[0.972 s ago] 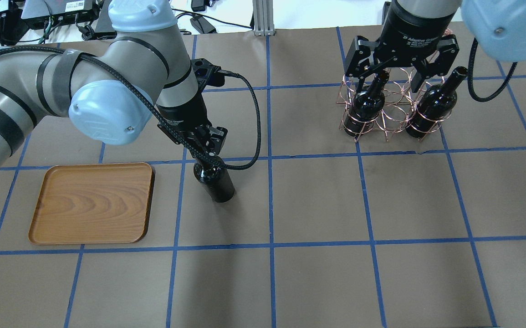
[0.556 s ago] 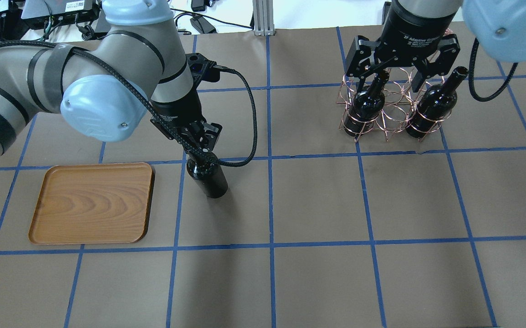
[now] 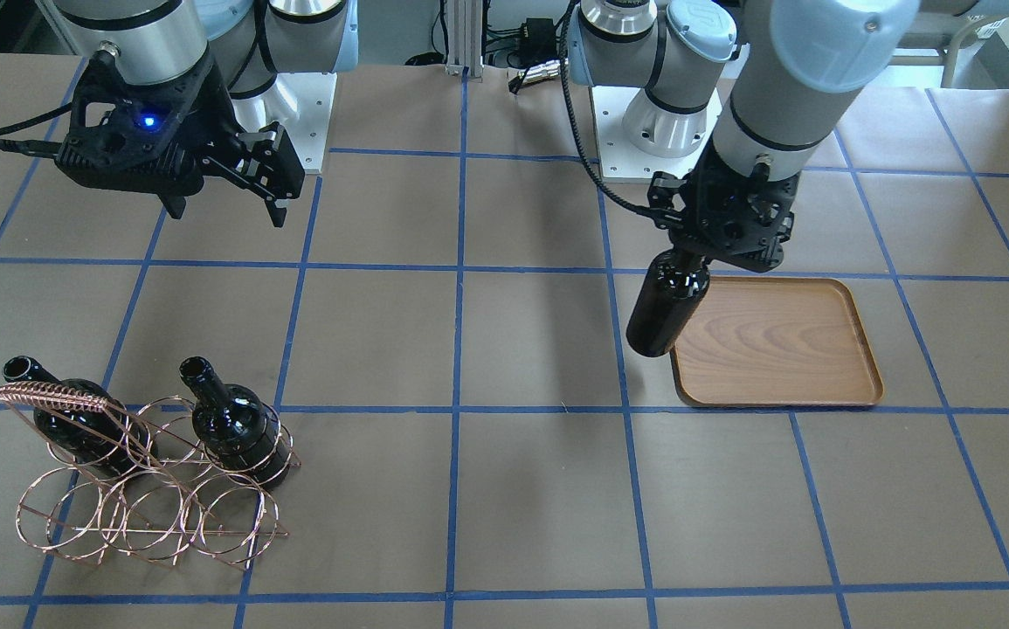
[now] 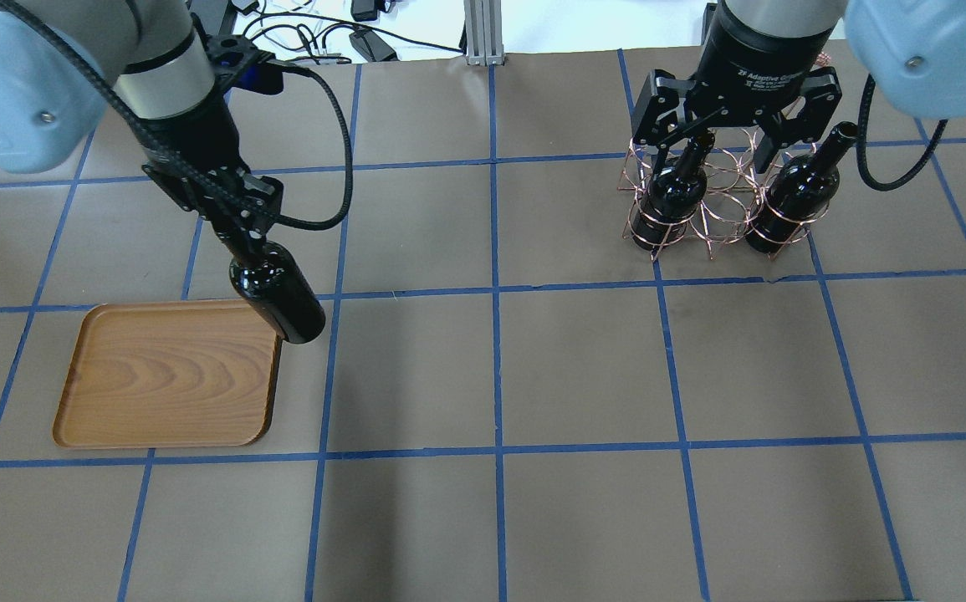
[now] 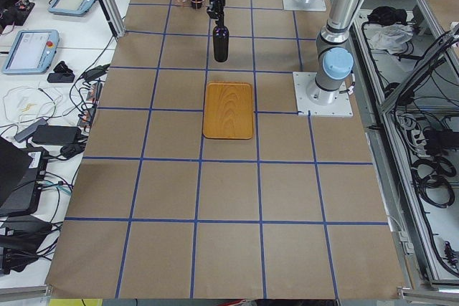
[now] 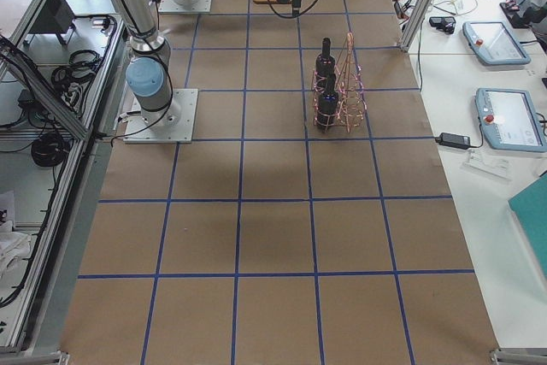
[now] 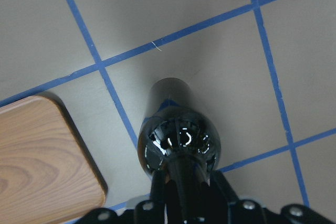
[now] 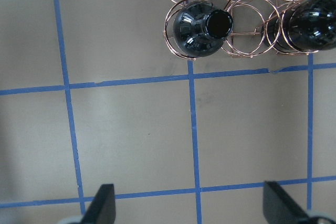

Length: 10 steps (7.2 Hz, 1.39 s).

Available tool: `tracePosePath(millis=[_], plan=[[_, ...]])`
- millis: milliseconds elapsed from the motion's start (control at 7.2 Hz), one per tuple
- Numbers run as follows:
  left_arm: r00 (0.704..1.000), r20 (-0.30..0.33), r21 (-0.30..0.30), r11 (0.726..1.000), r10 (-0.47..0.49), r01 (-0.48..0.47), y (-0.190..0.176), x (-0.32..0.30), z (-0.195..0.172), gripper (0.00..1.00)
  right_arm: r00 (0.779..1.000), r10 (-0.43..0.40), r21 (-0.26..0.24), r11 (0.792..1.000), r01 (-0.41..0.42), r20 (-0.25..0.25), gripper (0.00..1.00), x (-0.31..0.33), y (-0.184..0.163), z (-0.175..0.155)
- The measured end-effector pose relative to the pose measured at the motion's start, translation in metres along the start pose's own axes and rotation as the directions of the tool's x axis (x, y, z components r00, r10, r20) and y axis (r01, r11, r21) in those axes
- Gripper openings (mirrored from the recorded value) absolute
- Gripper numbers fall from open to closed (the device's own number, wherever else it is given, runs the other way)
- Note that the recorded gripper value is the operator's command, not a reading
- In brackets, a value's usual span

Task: Take wine from basket and place on tray
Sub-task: 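Carry the bottle with the left gripper over the wooden tray, then lay the bottle down on the tray and open the left gripper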

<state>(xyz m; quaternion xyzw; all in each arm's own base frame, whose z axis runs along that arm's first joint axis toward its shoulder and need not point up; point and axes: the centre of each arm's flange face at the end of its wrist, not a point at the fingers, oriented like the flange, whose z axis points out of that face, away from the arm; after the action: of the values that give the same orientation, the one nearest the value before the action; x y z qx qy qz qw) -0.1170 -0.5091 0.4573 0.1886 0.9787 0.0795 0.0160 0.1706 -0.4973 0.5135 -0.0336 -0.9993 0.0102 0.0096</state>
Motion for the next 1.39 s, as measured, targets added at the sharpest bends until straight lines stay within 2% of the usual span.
tracePosePath(millis=[278, 694, 972, 1389], plan=[[0.999, 0.01, -0.01, 0.999, 0.039, -0.039, 0.029, -0.063, -0.002, 0.0, 1.0, 0.002, 0.002, 1.0, -0.002, -0.001, 1.0, 0.0, 0.0, 0.0], [0.999, 0.022, 0.009, 0.999, 0.043, -0.044, 0.067, -0.139, 0.037, 0.0, 1.0, 0.005, 0.003, 1.0, -0.005, 0.003, 1.0, 0.0, 0.0, 0.0], [0.998, 0.034, 0.028, 0.998, 0.054, -0.055, 0.078, -0.159, 0.06, 0.0, 1.0, 0.004, 0.003, 1.0, -0.004, 0.002, 1.0, 0.0, 0.0, 0.0], [0.999, 0.011, 0.012, 0.999, 0.035, -0.035, 0.091, -0.175, 0.075, 0.0, 1.0, 0.004, 0.002, 1.0, -0.004, 0.0, 1.0, 0.0, 0.0, 0.0]])
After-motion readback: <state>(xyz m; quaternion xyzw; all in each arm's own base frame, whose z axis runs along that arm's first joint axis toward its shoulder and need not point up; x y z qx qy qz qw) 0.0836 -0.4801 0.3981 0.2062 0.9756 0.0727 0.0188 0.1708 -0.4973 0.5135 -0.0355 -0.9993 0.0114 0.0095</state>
